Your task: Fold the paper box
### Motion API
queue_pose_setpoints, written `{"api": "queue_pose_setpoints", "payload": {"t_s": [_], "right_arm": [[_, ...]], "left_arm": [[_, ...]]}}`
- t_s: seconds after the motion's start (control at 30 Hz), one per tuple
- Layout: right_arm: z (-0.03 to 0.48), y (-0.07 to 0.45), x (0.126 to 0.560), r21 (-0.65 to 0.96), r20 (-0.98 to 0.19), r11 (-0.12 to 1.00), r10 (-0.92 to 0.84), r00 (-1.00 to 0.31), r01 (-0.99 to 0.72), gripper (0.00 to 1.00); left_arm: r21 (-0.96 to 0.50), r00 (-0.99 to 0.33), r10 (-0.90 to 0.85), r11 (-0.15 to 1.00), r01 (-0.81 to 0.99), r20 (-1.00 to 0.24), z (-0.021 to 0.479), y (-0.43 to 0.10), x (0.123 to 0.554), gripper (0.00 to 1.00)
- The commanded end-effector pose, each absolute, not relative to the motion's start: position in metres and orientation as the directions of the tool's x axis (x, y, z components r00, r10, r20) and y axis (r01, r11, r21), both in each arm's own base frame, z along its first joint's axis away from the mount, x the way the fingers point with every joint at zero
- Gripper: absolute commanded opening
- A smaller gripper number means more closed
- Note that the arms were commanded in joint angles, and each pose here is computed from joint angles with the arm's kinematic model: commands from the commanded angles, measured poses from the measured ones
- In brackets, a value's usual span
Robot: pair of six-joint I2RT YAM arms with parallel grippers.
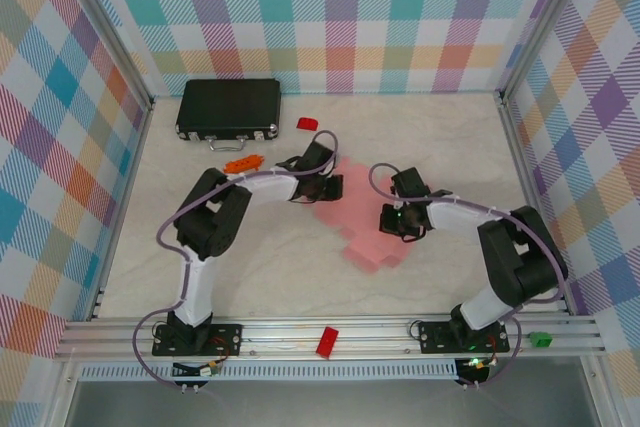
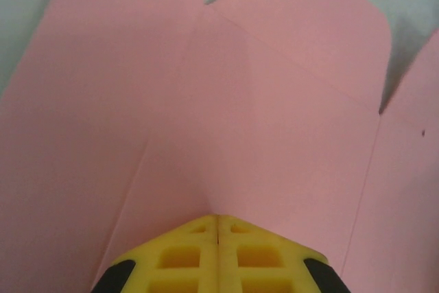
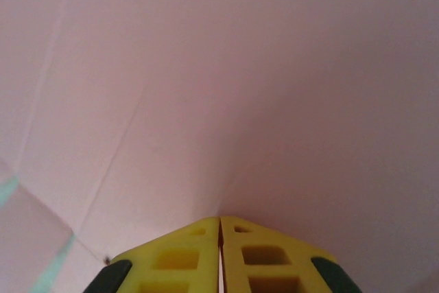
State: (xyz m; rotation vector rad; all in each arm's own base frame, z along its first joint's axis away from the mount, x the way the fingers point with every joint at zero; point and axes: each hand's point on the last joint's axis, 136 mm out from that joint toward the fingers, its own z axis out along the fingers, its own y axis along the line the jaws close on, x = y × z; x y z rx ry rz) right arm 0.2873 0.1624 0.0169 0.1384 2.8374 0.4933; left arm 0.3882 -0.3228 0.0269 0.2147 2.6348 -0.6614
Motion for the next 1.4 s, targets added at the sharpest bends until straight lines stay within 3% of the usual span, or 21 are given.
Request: {"api": "queue_pose_setpoints", "payload": {"t_s": [0.0,0.13,0.33,0.47,0.6,0.7,0.83,0.97,1.13,1.37], "right_arm": [[0.004,0.161,0.310,0.273,-0.268,0.962,0.093,-0.959,0.017,0.12],[0.000,0.181,0.337,0.301,-0.272,0.953,0.043,-0.961,-0.043,0.13],[0.023,0.205,0.378,0.325,-0.323,0.939,-0.004,-0.946,-0.115,0.19],[0.067,0.209,0.387,0.344,-0.401,0.928,0.004,-0.916,-0.146,0.26],[0.085,0.200,0.371,0.358,-0.418,0.925,0.033,-0.908,-0.131,0.29],[0.079,0.196,0.348,0.388,-0.382,0.916,0.054,-0.922,-0.107,0.29],[0.060,0.186,0.322,0.399,-0.332,0.915,0.088,-0.939,-0.055,0.28],[0.043,0.181,0.310,0.396,-0.298,0.918,0.104,-0.949,-0.023,0.25],[0.030,0.179,0.316,0.366,-0.286,0.931,0.097,-0.953,-0.015,0.22],[0.015,0.189,0.335,0.340,-0.267,0.940,0.055,-0.962,-0.040,0.22]], "left_arm": [[-0.372,-0.954,-0.007,0.922,0.110,-0.301,0.003,-0.284,0.335,0.00],[-0.413,-0.961,-0.089,0.910,0.029,-0.263,-0.003,-0.268,0.292,0.00],[-0.580,-0.979,-0.063,0.812,0.062,-0.192,0.017,-0.304,0.247,0.02],[-0.618,-0.962,-0.076,0.779,0.106,-0.261,0.051,-0.311,0.255,0.09],[-0.512,-0.920,-0.055,0.843,0.166,-0.389,0.078,-0.298,0.276,0.29],[-0.445,-0.892,-0.023,0.873,0.202,-0.452,0.086,-0.292,0.292,0.33],[-0.315,-0.862,0.014,0.928,0.201,-0.507,0.076,-0.275,0.308,0.31],[-0.231,-0.857,0.034,0.957,0.177,-0.514,0.057,-0.262,0.313,0.18],[-0.239,-0.883,0.049,0.954,0.179,-0.466,0.033,-0.261,0.302,0.04],[-0.284,-0.930,0.020,0.950,0.132,-0.366,0.010,-0.259,0.267,0.03]]}}
